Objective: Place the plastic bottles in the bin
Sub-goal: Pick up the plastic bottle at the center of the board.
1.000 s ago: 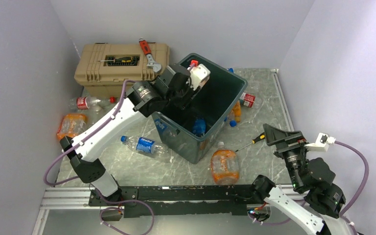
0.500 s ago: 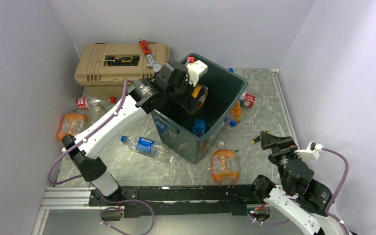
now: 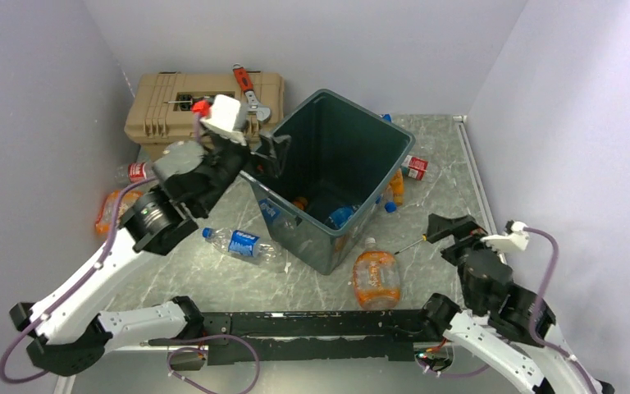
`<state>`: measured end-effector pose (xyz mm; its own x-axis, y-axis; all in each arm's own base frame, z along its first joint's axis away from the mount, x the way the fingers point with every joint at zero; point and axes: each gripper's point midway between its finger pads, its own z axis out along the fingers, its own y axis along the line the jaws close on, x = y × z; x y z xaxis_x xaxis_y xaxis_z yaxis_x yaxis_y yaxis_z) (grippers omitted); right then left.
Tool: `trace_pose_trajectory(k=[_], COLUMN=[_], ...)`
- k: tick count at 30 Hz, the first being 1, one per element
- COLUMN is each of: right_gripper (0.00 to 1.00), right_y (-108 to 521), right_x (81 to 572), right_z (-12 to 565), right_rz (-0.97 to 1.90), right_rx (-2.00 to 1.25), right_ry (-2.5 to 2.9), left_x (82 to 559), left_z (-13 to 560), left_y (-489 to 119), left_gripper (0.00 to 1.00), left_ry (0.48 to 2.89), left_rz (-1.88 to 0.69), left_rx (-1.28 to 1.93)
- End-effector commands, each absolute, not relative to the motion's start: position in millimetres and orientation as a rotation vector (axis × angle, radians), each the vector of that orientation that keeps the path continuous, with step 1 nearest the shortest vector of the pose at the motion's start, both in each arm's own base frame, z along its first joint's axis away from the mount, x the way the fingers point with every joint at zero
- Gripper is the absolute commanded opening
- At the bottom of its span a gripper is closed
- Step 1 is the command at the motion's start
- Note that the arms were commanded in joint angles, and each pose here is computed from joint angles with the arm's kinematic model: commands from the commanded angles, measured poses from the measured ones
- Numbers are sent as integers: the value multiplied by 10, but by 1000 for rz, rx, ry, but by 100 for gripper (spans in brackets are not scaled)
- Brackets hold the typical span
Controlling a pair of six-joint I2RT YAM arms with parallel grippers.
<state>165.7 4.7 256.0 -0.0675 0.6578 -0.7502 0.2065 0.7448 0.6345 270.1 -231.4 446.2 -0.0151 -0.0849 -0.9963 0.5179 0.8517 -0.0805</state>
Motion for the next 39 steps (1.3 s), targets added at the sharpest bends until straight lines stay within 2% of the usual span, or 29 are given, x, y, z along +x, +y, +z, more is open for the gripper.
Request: trace_pose_trajectory(k=[1, 11, 19, 26, 35, 39], right_gripper=[100, 99, 97, 96, 89, 88], right_y=[103, 416, 446, 470, 320, 347], right_x=[1846, 2101, 1986, 2239, 2814, 2964], right_z=[2635, 2527, 1931, 1703, 1522, 1498], right_rz=[339, 286, 273, 347, 906, 956], right_rx=[717, 691, 746, 870, 1146, 1140], right_ry=[1601, 1671, 1805, 1787, 1556, 1546], left_x=[2861, 2802, 2572, 2593, 2601, 2597], left_z=[4643, 4414, 4335, 4157, 4133, 4123], left_y=[-1783, -1255, -940, -912, -911, -960], left_gripper=[99, 100, 99, 99, 100, 100], left_ry=[1463, 1403, 1315, 1361, 1342, 1346], left_rz=[-367, -302, -270, -236, -226, -254], left_rx=[102, 3, -53, -56, -50, -41])
